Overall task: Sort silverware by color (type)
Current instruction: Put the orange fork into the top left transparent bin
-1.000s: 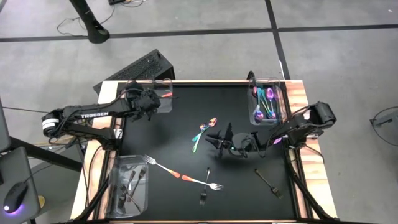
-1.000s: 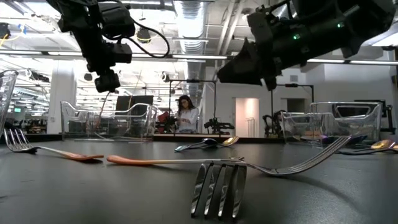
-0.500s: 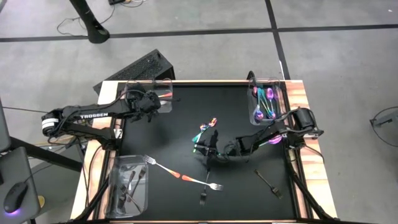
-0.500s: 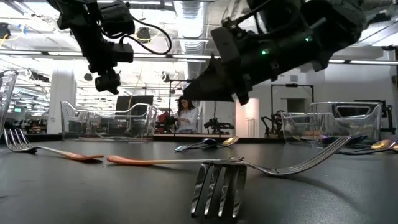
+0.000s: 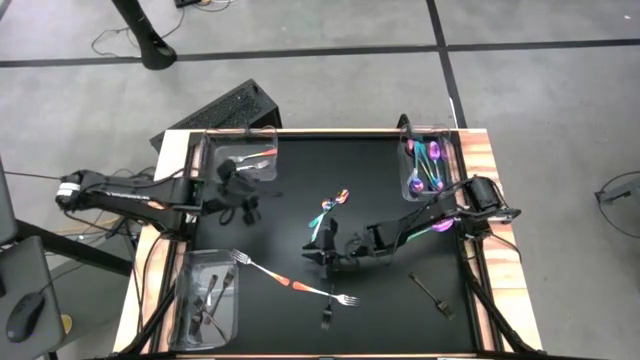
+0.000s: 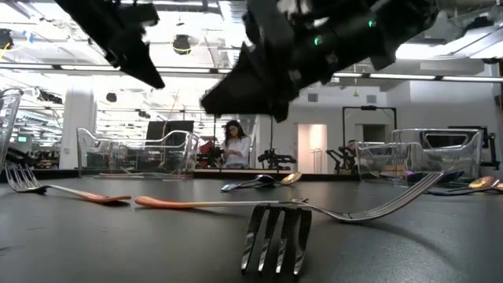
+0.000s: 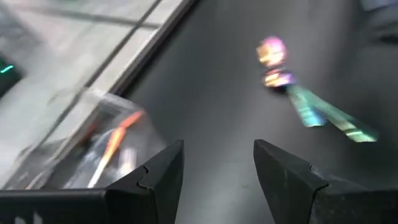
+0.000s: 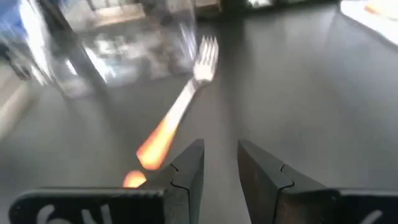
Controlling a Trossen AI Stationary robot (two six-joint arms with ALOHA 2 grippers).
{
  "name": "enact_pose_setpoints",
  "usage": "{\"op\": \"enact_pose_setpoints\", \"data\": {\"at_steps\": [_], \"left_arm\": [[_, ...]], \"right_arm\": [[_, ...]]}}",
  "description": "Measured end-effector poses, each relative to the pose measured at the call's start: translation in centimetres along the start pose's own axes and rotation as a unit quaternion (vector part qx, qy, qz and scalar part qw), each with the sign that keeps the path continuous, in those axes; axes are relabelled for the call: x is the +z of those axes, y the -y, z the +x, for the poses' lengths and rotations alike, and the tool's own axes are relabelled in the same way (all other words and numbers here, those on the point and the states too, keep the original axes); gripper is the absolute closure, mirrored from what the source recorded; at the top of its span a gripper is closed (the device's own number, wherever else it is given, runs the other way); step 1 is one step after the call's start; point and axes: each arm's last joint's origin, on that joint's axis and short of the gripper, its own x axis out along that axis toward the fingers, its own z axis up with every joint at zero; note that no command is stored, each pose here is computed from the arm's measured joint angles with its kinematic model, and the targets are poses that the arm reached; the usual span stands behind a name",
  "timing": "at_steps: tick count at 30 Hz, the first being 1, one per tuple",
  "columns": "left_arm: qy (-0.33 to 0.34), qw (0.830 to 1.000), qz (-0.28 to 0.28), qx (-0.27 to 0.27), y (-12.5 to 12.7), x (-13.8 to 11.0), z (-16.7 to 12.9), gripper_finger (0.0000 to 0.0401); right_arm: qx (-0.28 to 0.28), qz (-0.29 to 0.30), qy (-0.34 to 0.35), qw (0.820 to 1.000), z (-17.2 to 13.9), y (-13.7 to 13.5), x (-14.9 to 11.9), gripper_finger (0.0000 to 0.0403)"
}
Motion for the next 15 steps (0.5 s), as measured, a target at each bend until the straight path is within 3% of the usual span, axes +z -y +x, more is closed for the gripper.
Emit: {"op": "enact_pose_setpoints", "data": {"at_steps": [7,11,15], "left_arm": [[0.008,0.995,0.046,-0.092,3.2,-0.7,-1.6,0.0219],[-0.004,0.992,0.067,-0.106,4.4,-1.4,-1.8,0.0219],[-0.018,0.993,0.056,-0.102,4.8,-1.9,-2.0,0.0219]], "right_arm": [[0.021,-0.010,-0.006,1.000,3.2,-1.7,-0.5,0.0284],[0.027,-0.035,0.001,0.999,5.7,-3.1,0.2,0.0279],[0.009,-0.064,-0.015,0.998,8.3,-4.3,1.1,0.0250]]}}
